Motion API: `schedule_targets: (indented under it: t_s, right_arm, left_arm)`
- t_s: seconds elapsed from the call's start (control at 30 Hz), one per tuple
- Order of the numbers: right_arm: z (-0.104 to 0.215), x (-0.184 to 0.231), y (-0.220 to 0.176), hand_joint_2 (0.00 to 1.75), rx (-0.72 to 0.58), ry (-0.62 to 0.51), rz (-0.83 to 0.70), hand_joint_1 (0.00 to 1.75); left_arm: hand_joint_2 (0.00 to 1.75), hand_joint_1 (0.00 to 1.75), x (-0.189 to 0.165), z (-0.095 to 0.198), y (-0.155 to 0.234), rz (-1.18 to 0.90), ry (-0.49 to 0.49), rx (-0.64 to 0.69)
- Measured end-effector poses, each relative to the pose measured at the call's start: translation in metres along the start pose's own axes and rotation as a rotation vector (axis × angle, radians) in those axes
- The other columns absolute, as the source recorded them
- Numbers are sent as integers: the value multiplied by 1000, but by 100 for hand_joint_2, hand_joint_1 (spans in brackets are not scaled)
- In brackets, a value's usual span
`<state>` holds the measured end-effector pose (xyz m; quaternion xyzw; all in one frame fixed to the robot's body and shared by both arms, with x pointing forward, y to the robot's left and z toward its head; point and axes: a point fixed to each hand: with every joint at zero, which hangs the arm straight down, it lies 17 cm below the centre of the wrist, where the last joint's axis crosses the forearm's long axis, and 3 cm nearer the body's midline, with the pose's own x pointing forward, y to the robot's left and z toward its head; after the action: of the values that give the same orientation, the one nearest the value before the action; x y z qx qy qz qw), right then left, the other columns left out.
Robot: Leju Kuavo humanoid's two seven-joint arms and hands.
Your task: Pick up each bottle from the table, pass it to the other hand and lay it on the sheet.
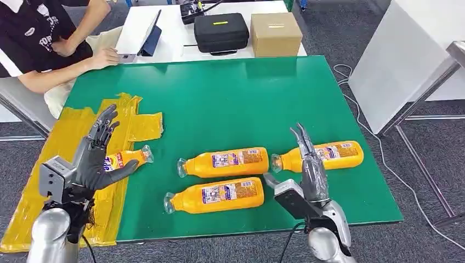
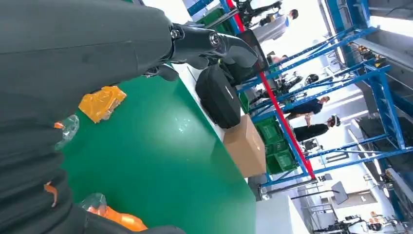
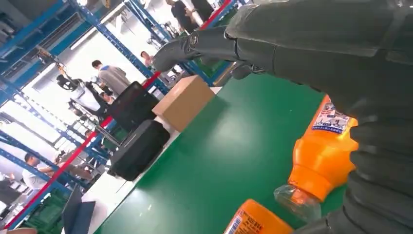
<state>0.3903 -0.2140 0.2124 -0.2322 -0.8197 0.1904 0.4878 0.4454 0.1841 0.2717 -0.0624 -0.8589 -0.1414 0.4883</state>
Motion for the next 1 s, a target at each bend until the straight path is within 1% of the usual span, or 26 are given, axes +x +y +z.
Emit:
schedule_targets:
  t_s: [0.17,0.23,0.33,0.4,0.5,0.63,0.73,0.87,1.0]
  right_arm:
    - [0,0,-1,175,-2,1,7,0]
    - [-1,-4,-2,175,3,10,58,0]
    - [-8,-18,-10,175,26,30,243,0]
    - [-15,-34,-25,175,49,30,421,0]
    - [-28,-57,-41,175,128,29,587,0]
    - [-38,-101,-54,175,292,79,708,0]
    - [-46,-134,-71,175,384,105,794,0]
    - [-56,-175,-90,175,493,157,860,0]
    - [-80,-198,-113,175,535,195,886,0]
  left_arm:
    - [175,0,0,0,0,0,-1,1]
    - [175,0,-2,0,1,-17,8,11]
    - [175,0,-7,0,3,-36,28,31]
    - [175,0,-15,3,-3,-30,47,27]
    - [175,0,-33,13,-13,9,84,27]
    - [175,0,-53,24,-23,47,131,26]
    - [175,0,-65,31,-26,59,164,27]
    - [175,0,-73,36,-30,65,185,23]
    - [175,0,-77,39,-30,71,196,24]
